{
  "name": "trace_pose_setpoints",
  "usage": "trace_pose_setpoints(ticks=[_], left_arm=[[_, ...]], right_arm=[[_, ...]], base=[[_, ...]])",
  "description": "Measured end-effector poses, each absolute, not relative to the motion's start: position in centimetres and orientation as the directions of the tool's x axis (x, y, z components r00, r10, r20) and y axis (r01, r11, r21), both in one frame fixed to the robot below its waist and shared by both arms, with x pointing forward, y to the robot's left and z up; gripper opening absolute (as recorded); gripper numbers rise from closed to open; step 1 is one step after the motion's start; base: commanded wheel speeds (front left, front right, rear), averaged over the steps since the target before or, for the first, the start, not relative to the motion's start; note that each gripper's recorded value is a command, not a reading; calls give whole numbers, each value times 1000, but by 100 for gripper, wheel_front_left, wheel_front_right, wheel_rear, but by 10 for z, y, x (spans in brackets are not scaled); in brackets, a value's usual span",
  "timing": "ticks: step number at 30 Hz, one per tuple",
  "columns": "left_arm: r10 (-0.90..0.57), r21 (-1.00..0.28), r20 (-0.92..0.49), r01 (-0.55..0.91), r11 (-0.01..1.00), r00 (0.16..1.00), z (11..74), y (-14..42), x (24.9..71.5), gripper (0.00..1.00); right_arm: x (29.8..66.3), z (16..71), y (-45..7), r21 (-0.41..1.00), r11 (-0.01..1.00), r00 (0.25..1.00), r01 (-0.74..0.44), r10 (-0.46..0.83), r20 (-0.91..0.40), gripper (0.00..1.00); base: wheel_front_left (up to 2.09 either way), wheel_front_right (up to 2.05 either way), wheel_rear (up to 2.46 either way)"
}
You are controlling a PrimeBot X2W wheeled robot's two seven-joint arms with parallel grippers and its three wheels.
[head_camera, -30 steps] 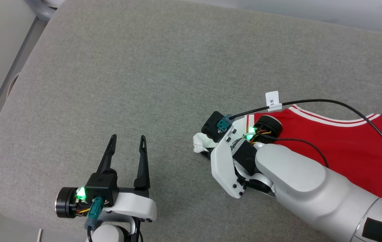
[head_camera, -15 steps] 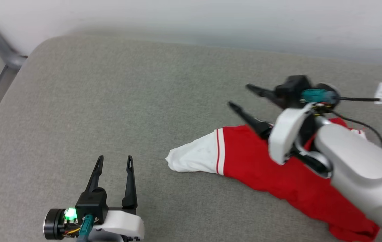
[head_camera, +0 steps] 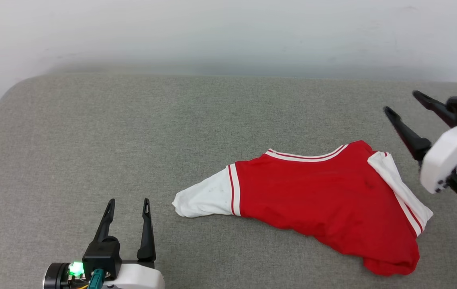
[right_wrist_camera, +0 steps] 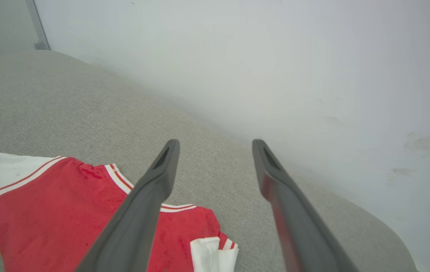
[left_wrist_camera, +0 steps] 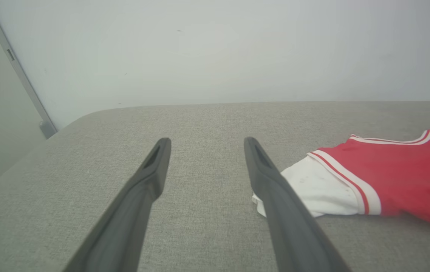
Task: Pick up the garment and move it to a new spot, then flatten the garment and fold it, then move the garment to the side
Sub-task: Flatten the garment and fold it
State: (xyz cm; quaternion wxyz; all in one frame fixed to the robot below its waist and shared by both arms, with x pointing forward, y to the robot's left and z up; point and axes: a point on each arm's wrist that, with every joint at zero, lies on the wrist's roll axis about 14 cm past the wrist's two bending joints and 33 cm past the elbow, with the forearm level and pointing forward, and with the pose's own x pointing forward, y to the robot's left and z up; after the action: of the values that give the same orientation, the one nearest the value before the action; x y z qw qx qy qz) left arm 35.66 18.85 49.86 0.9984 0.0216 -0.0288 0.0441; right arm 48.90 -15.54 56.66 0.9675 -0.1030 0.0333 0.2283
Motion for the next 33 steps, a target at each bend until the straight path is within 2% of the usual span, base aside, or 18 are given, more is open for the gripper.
trace_pose_setpoints(ticks=[4, 7, 15, 25, 30, 31, 32, 33], left_arm=[[78, 46, 63, -81, 996, 995, 499, 186, 359, 100], [74, 47, 62, -77, 996, 995, 499, 186, 360, 100], [69, 54, 51, -72, 996, 996, 495, 185, 368, 100], [65, 57, 23, -67, 996, 998, 483, 185, 388, 100], [77, 63, -2, -76, 995, 997, 474, 189, 395, 100], [80, 64, -5, -80, 995, 997, 473, 190, 395, 100], [83, 65, -9, -82, 994, 997, 471, 191, 395, 100], [87, 66, -11, -86, 994, 996, 471, 191, 395, 100]], right_arm=[[480, 553, -188, -220, 887, 906, -407, 360, -224, 100], [470, 535, -205, -217, 889, 886, -403, 319, -337, 100], [436, 467, -242, -170, 896, 723, -410, 205, -660, 100], [428, 390, -248, -117, 900, 542, -419, 145, -828, 100], [430, 361, -249, -124, 892, 482, -435, 114, -869, 100], [429, 358, -247, -115, 892, 474, -438, 120, -872, 55], [431, 358, -247, -108, 895, 480, -432, 127, -868, 0], [434, 360, -245, -101, 899, 496, -425, 139, -857, 0]], base=[[0, 0, 0], [0, 0, 0], [0, 0, 0], [0, 0, 0], [0, 0, 0], [0, 0, 0], [0, 0, 0], [0, 0, 0]])
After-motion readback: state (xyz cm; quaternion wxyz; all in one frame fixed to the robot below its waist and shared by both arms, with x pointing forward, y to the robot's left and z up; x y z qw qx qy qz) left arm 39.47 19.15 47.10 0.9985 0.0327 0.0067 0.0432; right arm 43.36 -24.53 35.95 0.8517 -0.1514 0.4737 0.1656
